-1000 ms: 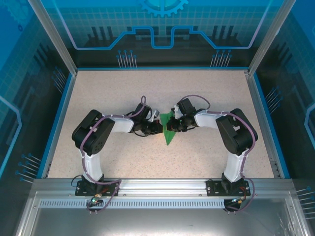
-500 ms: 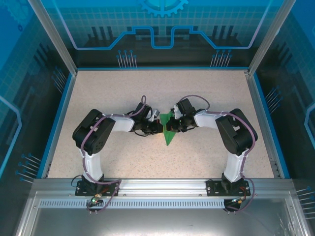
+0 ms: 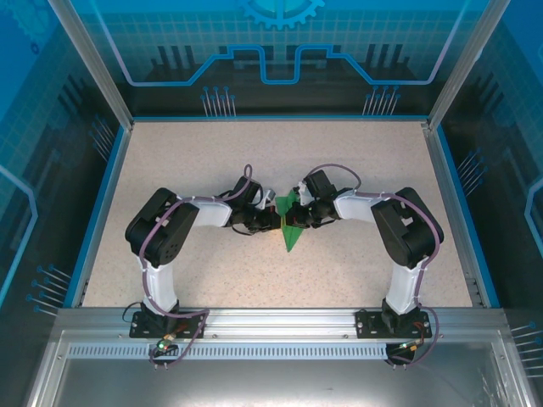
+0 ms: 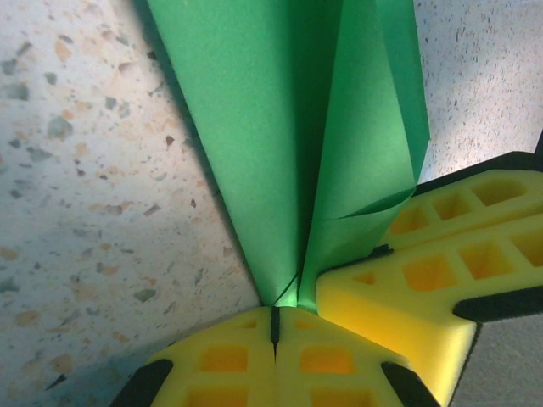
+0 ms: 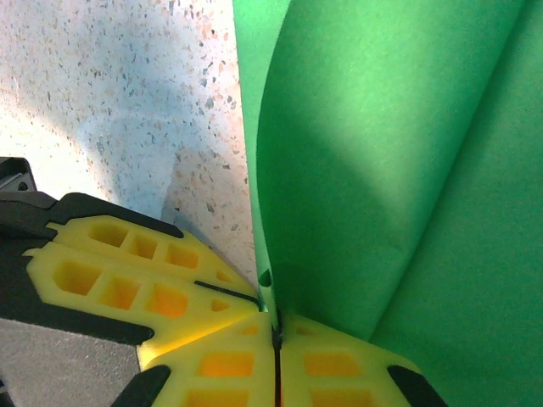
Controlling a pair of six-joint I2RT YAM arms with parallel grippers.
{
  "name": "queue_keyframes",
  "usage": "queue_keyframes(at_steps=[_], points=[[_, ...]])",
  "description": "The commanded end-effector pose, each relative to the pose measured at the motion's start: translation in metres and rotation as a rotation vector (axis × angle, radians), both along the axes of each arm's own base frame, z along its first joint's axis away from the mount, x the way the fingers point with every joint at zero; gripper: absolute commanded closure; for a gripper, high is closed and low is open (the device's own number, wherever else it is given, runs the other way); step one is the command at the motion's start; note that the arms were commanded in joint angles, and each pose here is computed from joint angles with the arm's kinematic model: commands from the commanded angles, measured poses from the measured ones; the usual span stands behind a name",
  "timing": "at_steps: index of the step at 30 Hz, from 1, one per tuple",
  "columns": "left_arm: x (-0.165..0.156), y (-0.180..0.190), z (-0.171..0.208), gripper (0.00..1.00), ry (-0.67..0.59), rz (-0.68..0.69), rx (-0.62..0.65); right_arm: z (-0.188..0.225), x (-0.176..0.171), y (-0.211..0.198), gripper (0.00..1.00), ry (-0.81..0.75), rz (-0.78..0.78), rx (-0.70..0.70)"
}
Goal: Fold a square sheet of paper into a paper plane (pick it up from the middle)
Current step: Fourth fold the wing at the center of the table.
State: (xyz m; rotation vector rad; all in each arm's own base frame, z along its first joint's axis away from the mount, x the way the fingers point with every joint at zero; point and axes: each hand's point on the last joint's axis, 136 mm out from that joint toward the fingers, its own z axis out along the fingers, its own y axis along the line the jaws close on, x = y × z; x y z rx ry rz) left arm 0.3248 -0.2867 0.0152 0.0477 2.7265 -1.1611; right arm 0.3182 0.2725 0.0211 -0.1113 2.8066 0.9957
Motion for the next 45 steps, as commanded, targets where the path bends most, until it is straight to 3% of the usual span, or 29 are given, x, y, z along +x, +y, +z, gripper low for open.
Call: queue_keyframes(at_steps=[1, 8, 23, 25, 30, 39, 45], points=[[0.001, -0.003, -0.017, 1.00, -0.007, -0.026, 0.035, 0.009, -0.006, 0.010, 0.93, 0.005, 0.033, 0.032], [0.001, -0.004, -0.017, 1.00, -0.008, -0.031, 0.032, 0.005, -0.004, 0.012, 0.93, 0.016, 0.026, 0.050], [0.003, -0.007, -0.006, 1.00, -0.023, -0.033, 0.006, -0.022, -0.009, 0.001, 0.90, 0.056, 0.030, -0.046], [0.004, -0.008, -0.001, 1.00, -0.028, -0.032, -0.002, -0.023, -0.009, 0.000, 0.86, 0.057, 0.033, -0.052], [0.006, -0.010, 0.010, 1.00, -0.048, -0.031, -0.017, -0.024, -0.011, 0.000, 0.65, 0.061, 0.036, -0.053], [0.009, -0.005, 0.041, 1.00, -0.114, -0.023, -0.013, -0.026, -0.014, 0.000, 0.63, 0.068, 0.035, -0.036], [0.029, 0.014, 0.074, 1.00, -0.192, 0.047, 0.015, -0.028, -0.015, 0.001, 0.62, 0.067, 0.040, -0.030]])
